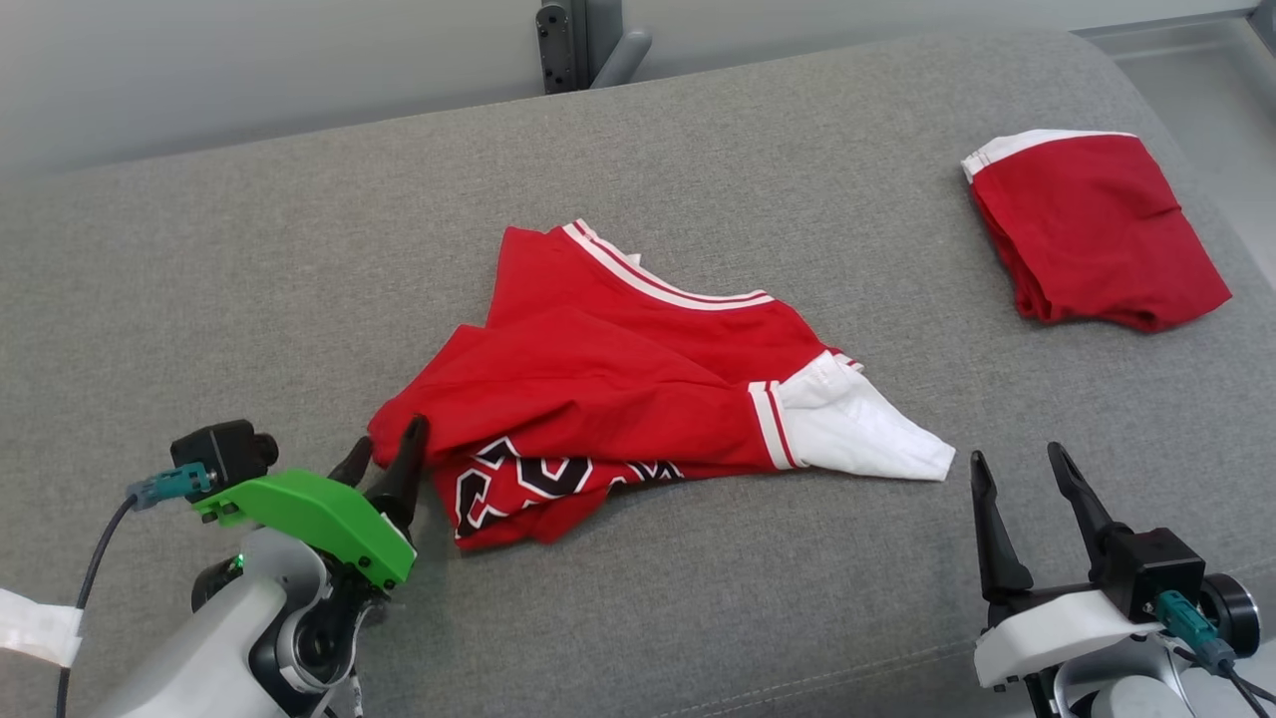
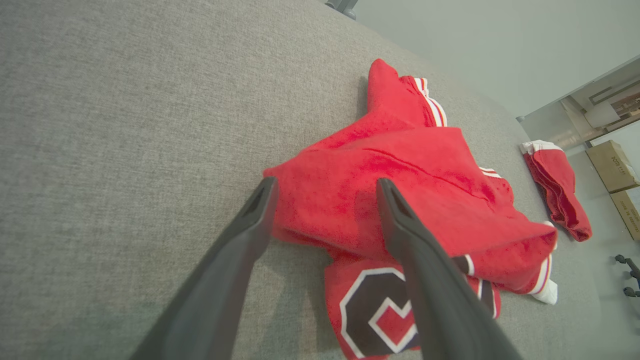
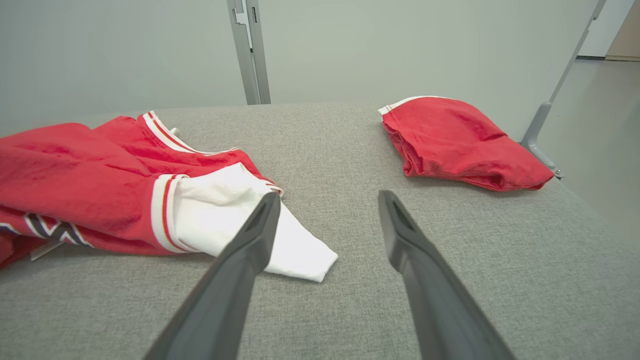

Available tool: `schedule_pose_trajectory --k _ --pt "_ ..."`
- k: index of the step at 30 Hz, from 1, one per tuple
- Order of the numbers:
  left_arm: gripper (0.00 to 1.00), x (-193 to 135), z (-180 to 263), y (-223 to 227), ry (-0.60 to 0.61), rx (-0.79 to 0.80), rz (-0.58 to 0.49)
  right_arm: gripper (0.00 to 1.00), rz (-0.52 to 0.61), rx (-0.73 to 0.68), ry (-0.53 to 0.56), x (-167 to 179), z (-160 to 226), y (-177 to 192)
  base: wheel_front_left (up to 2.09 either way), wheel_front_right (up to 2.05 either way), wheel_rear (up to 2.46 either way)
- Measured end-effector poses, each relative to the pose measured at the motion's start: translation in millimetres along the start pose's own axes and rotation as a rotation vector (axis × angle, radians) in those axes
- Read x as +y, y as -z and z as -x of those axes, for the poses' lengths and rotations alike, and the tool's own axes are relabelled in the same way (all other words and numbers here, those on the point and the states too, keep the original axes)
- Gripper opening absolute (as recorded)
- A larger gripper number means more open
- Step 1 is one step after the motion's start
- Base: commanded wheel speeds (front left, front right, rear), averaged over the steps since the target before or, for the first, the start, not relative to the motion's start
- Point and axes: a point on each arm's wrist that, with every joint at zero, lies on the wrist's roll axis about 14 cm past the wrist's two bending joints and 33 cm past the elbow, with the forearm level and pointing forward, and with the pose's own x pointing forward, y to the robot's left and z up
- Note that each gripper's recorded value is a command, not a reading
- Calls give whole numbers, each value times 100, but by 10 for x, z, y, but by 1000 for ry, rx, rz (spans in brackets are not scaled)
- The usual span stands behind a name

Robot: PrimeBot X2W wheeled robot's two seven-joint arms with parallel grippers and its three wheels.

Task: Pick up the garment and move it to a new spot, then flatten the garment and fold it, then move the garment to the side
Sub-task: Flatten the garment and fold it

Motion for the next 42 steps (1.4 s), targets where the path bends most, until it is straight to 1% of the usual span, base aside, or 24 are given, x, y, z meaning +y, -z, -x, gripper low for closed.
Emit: schedule_pose_trajectory --k 4,8,9,10,12,14,15,16,19,21,24,26,28,30,33,35,37,42 --pt "100 -85 1 139 30 74 83 100 4 0 13 -44 26 -2 0 0 0" --pt "100 -163 -32 254 56 129 130 100 6 2 29 -93 53 2 0 0 0" --pt "73 -219 -34 327 76 164 143 100 6 2 31 -102 59 0 0 0 0" --pt "0 -273 -45 367 92 174 152 100 7 2 33 -106 64 0 0 0 0" --pt "0 -321 -72 370 114 174 143 100 6 2 39 -123 77 0 0 0 0" --pt "0 -315 -126 230 113 114 130 100 4 0 48 -150 95 -9 0 0 0" --pt "0 -315 -126 230 113 114 130 100 4 0 48 -150 95 -9 0 0 0" --pt "0 -320 -155 133 115 77 103 100 3 -2 53 -166 104 -14 0 0 0" --pt "0 -323 -221 -277 104 -66 -55 100 3 -3 69 -218 139 -17 0 0 0" --pt "0 -384 -233 -586 106 -163 -142 100 -1 4 77 -236 168 4 0 0 0" --pt "0 -714 -217 -987 179 -285 -223 100 -8 15 80 -244 200 44 0 0 0" --pt "0 -950 -172 -1217 222 -361 -302 100 -11 15 78 -236 206 46 0 0 0" --pt "0 -1220 -102 -1339 277 -416 -380 100 -13 13 78 -234 216 42 0 0 0" --pt "0 -1452 -22 -1350 325 -451 -445 100 -15 8 78 -235 229 30 0 0 0" --pt "0 -1755 85 -1055 407 -417 -503 100 -17 8 84 -250 269 34 0 0 0" --pt "0 -1790 126 -684 427 -340 -511 100 -17 11 84 -251 278 45 0 0 0" --pt "0 -1660 158 -217 412 -226 -495 100 -18 15 81 -241 279 58 0 0 0" --pt "0 -1137 303 858 314 52 -414 100 -19 32 72 -212 278 109 0 0 0"
